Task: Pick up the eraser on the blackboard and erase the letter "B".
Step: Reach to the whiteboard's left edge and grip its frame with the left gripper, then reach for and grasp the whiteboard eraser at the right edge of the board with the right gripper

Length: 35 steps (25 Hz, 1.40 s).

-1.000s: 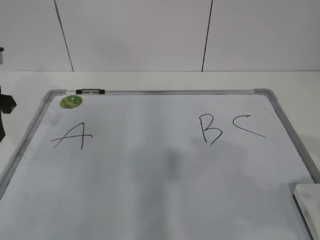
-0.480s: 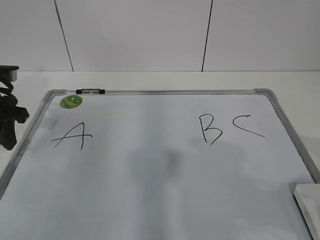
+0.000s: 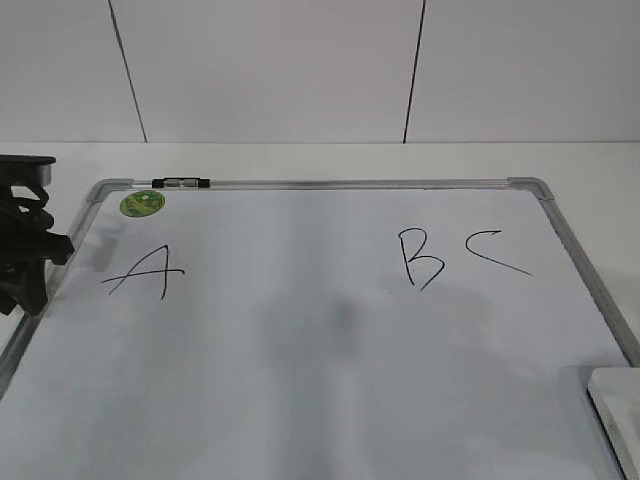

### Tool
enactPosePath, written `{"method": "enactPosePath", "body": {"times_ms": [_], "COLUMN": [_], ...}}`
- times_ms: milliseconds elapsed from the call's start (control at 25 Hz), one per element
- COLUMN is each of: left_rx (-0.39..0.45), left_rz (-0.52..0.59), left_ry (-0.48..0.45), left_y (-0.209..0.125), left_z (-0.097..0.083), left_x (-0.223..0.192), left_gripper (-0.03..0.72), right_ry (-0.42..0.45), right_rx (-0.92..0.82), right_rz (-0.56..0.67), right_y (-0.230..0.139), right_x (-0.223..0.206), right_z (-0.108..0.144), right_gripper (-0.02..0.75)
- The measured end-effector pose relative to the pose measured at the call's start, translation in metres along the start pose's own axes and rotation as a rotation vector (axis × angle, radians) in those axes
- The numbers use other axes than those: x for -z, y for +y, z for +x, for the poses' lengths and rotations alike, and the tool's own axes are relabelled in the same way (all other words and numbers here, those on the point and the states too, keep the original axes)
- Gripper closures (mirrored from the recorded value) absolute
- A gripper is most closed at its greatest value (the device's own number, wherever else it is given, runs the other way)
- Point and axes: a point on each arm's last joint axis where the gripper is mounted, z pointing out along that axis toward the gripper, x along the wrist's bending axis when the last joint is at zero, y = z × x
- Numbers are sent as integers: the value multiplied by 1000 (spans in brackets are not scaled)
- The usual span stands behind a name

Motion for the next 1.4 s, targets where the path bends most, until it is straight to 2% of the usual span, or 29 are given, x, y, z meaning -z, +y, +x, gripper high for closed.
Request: {"method": "enactPosePath", "body": {"times_ms": [800, 880, 1080, 1400], "left_rx": [1, 1, 6, 22], "left_rz": [3, 4, 7, 7], "left_ry": [1, 1, -2, -5], "left_y": [6, 6, 6, 7], "left_z": [1, 1, 0, 1], "left_x": [-13, -13, -13, -13], "left_gripper": [455, 489, 638, 651], "right_ry": [0, 0, 1, 10], "right_rx": [0, 0, 0, -14], "right_rz": [0, 0, 0, 39], "right_y": [0, 0, 0, 4], "right_x": [0, 0, 0, -5], "right_z": [0, 0, 0, 1], "right_gripper": [154, 154, 154, 139]}}
